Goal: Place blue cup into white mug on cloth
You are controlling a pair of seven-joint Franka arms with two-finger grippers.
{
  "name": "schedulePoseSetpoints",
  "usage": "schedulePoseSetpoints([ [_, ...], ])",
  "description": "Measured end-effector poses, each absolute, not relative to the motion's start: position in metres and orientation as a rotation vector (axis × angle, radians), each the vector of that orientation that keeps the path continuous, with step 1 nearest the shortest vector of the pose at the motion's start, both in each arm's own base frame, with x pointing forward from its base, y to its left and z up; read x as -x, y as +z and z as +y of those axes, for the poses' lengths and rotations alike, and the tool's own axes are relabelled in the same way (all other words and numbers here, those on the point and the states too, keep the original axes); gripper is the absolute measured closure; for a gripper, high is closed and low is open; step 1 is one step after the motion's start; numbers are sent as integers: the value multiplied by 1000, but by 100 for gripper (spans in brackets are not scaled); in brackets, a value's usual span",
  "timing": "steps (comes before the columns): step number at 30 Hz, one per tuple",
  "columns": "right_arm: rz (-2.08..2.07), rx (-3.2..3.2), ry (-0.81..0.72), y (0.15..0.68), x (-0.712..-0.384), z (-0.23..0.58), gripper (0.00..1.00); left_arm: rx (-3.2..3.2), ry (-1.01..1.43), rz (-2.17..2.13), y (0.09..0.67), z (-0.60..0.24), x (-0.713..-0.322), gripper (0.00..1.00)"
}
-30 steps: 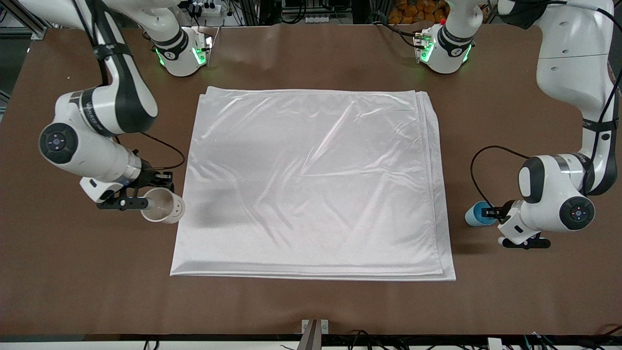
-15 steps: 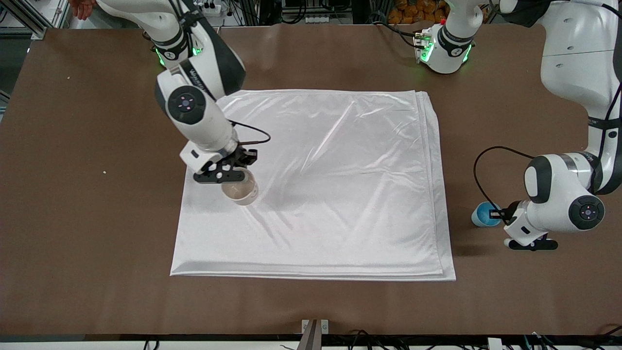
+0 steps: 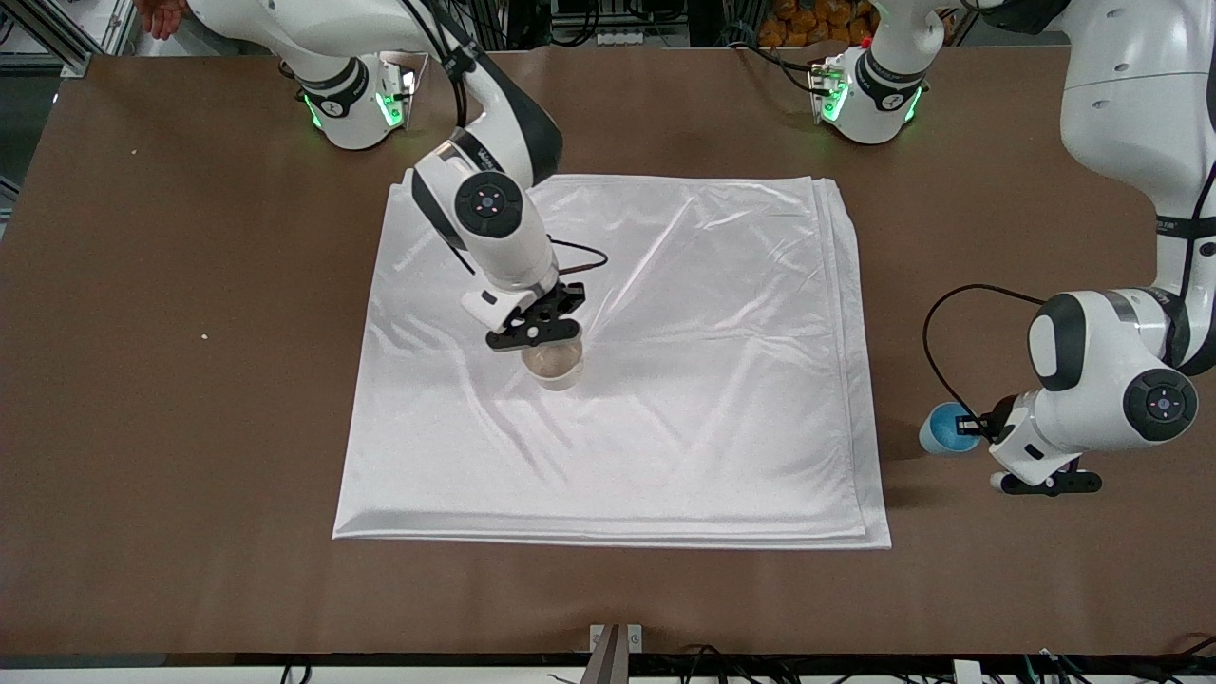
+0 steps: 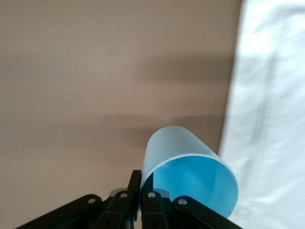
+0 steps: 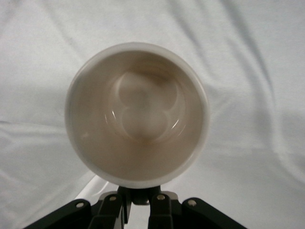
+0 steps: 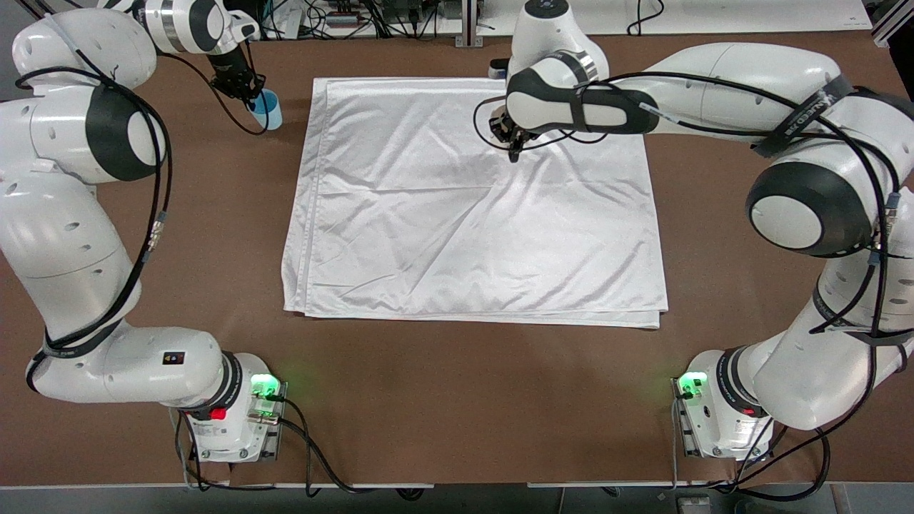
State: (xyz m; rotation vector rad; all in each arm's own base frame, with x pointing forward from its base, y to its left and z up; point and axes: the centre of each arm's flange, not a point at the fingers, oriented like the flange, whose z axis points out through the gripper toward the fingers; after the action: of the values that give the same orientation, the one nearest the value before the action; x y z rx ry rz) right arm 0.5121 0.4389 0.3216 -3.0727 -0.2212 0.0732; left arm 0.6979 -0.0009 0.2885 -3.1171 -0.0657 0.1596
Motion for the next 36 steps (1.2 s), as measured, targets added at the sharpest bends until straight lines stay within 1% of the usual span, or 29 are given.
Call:
schedulePoseSetpoints([
  [7, -293, 3074, 108, 289, -501, 472, 81, 3172, 147, -216, 303, -59, -696, 96],
  [13, -308, 3054, 83, 264, -503, 484, 81, 3200, 172, -364, 308, -119, -688, 96],
  [23, -334, 3038, 58, 247, -499, 495, 81, 3224, 224, -512, 318, -204, -668, 96],
  [25, -336, 3037, 54, 248, -499, 496, 77, 3222, 233, -524, 319, -219, -663, 96],
  [26, -337, 3035, 51, 250, -499, 497, 73, 3219, 237, -528, 319, -228, -660, 96],
  [32, -340, 3025, 23, 259, -503, 501, 46, 3200, 257, -557, 318, -278, -640, 96],
  [33, -340, 3022, 17, 262, -504, 501, 37, 3197, 259, -561, 318, -285, -637, 96],
  [35, -339, 3016, 0, 271, -506, 502, 28, 3191, 263, -574, 318, -296, -632, 96],
  [36, -339, 3014, -4, 275, -507, 502, 25, 3189, 264, -578, 318, -299, -630, 96],
])
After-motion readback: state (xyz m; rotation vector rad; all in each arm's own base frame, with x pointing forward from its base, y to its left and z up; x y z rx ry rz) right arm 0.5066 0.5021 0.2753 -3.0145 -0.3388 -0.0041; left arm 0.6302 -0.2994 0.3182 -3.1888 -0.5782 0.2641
